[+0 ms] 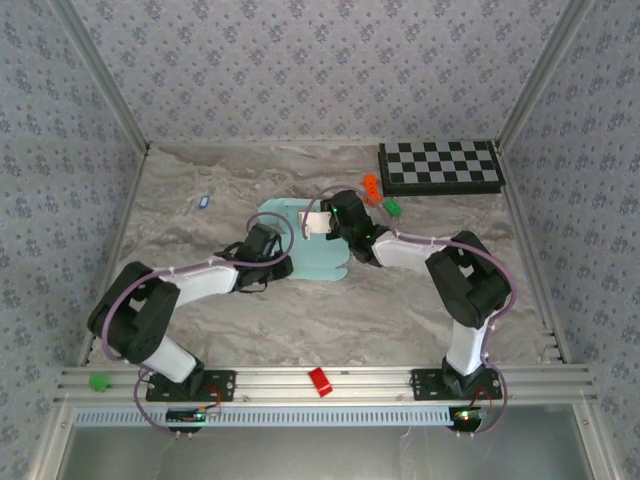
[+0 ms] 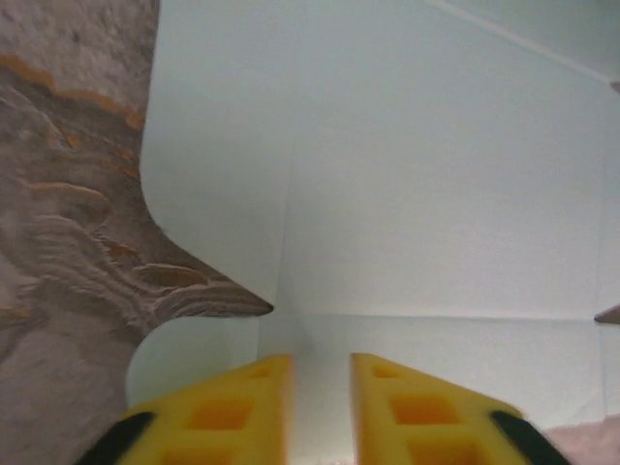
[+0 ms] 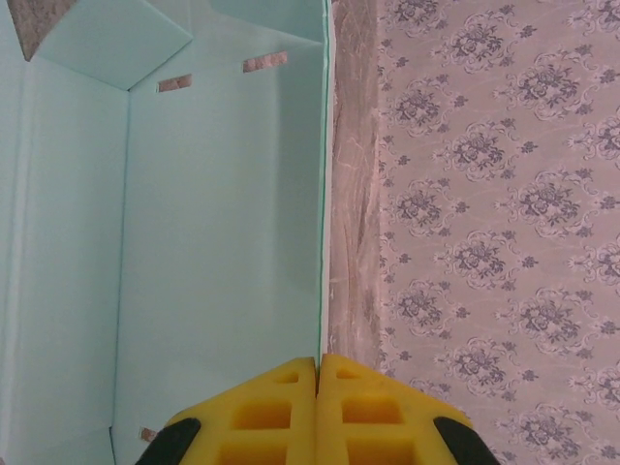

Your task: Fold the paper box

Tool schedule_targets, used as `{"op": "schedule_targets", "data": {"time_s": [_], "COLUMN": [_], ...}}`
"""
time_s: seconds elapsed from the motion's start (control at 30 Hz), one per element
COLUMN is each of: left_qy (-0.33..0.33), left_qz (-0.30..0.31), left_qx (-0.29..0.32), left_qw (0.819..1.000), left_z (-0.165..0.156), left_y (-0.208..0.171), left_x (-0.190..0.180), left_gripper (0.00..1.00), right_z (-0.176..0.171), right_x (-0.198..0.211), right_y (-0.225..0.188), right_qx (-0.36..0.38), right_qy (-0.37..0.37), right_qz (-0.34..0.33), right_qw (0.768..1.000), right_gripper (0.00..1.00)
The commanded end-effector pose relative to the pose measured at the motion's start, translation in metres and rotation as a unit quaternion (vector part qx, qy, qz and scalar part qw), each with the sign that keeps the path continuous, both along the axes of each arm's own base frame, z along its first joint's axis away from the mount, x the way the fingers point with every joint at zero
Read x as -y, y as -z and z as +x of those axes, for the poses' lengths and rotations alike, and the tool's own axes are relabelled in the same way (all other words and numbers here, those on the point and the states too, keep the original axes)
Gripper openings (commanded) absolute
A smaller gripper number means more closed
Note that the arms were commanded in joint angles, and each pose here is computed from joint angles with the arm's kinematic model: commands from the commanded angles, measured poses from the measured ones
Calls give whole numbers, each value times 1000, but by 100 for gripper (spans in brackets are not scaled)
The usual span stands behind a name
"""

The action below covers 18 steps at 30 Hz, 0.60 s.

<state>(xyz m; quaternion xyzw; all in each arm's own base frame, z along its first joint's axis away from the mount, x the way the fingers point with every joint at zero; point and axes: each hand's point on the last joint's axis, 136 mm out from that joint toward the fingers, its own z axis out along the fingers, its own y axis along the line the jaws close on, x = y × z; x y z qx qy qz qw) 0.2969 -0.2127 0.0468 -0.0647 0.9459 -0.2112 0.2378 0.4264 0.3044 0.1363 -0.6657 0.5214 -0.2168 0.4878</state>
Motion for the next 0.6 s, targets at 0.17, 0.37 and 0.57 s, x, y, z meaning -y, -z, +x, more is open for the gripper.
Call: {"op": "schedule_targets", "data": {"time_s": [0.17,0.37,0.57], "left_qy": [-46,-96,-132], "left_qz": [44,67,78], "left_qx": [71,64,51], "left_qw": [995,991,987], "left_z": [21,40,69], "left_y": [-67,-73,-69], "left_x": [-57,-112,-146], "left_gripper": [47,50,53], "right_z": [-7,-7,-7], "right_x": [0,-2,-2], "right_y": [16,12,14], "right_qx": [-22,-30,-38], "right_qy": [-20,-26,-25], "right_qz": [-26,-21,-20], "right_qw": [999,999,999], "right_gripper": [0,0,0]}}
